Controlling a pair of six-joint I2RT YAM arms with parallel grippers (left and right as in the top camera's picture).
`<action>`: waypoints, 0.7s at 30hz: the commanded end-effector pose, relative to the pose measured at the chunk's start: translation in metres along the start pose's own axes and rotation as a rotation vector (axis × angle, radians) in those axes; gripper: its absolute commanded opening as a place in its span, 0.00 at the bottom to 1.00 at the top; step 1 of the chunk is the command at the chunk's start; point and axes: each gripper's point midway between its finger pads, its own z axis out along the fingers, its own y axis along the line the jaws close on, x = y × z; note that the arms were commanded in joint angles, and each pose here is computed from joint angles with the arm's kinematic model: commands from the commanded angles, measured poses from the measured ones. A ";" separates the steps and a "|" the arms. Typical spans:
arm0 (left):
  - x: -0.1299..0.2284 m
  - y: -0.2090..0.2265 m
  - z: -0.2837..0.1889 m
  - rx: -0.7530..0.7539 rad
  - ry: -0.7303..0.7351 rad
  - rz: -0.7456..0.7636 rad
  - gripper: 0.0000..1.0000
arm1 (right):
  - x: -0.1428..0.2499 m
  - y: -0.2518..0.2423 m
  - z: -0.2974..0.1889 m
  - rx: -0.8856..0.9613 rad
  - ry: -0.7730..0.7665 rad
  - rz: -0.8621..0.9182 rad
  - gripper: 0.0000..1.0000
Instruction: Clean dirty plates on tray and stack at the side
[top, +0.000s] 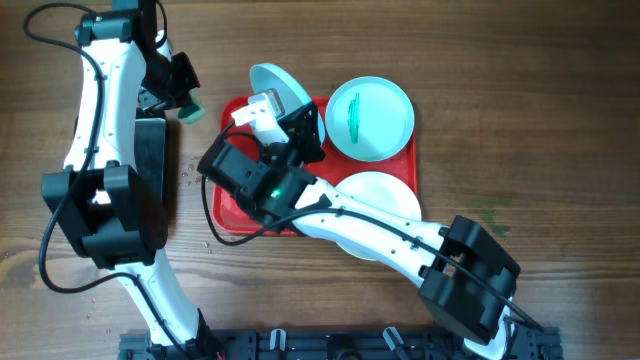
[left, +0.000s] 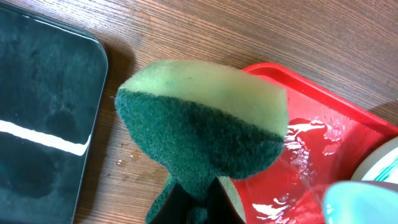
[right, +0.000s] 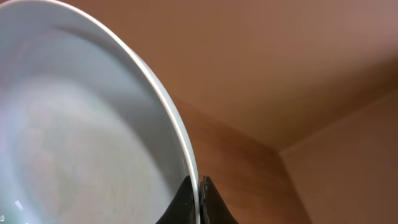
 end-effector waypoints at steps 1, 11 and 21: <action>-0.006 -0.005 -0.013 0.025 -0.037 -0.010 0.04 | -0.017 -0.021 -0.008 0.055 -0.028 0.020 0.04; -0.002 -0.008 -0.013 0.047 -0.017 -0.013 0.04 | 0.090 0.102 0.004 -0.918 0.654 0.348 0.04; -0.001 -0.010 -0.013 0.053 -0.014 -0.014 0.04 | 0.131 0.130 0.024 -1.050 0.799 0.410 0.23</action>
